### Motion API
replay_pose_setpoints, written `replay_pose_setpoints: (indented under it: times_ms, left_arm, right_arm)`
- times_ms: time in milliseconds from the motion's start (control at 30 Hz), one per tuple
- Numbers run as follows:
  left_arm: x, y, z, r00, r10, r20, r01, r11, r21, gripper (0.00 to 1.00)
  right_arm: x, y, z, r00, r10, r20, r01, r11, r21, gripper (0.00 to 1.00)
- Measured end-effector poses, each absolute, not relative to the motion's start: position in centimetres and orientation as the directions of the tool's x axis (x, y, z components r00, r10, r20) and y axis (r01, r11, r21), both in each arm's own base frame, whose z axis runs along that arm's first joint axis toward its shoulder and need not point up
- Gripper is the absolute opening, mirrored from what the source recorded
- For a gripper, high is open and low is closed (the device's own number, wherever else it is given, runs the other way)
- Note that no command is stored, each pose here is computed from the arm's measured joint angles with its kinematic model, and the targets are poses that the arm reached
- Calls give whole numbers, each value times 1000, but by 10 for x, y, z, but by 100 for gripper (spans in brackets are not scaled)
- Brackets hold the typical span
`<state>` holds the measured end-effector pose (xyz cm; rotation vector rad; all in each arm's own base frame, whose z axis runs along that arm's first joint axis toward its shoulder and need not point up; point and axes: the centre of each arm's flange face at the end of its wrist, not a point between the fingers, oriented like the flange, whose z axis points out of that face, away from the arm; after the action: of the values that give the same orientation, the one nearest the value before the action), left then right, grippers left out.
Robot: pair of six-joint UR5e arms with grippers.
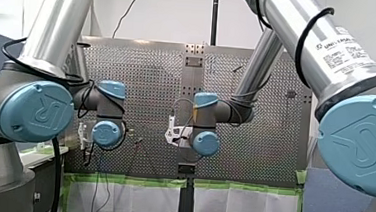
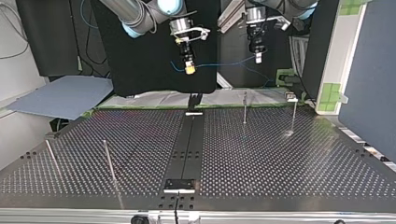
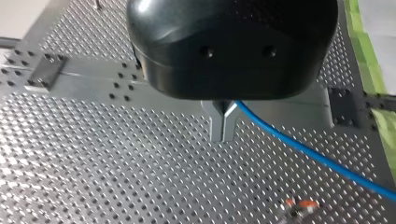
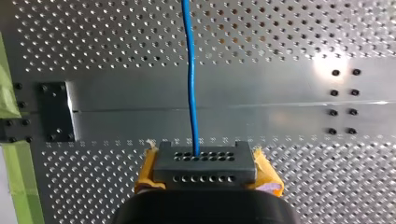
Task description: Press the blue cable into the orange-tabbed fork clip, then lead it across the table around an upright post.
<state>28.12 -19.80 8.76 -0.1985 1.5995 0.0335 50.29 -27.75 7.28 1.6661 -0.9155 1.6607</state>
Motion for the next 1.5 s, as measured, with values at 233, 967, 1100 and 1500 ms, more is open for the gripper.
replay_pose_setpoints:
  times_ms: [233, 967, 1100, 1500]
  left_arm:
    - [292, -183, 65, -82, -76, -994, -161, 985, -62, 0]
    - [356, -171, 27, -87, -77, -993, -181, 982, -61, 0]
    - [369, -173, 17, -100, -77, -992, -184, 981, -57, 0]
    - [392, -168, -11, -171, -57, -984, -188, 982, -24, 0]
  right_arm:
    - [515, -289, 52, -18, -64, 998, -813, -580, -52, 0]
    - [523, -336, -15, 19, -122, 992, -823, -565, -54, 0]
    - [524, -351, -23, 33, -135, 990, -824, -565, -50, 0]
    - [530, -389, -44, 54, -150, 987, -832, -554, -39, 0]
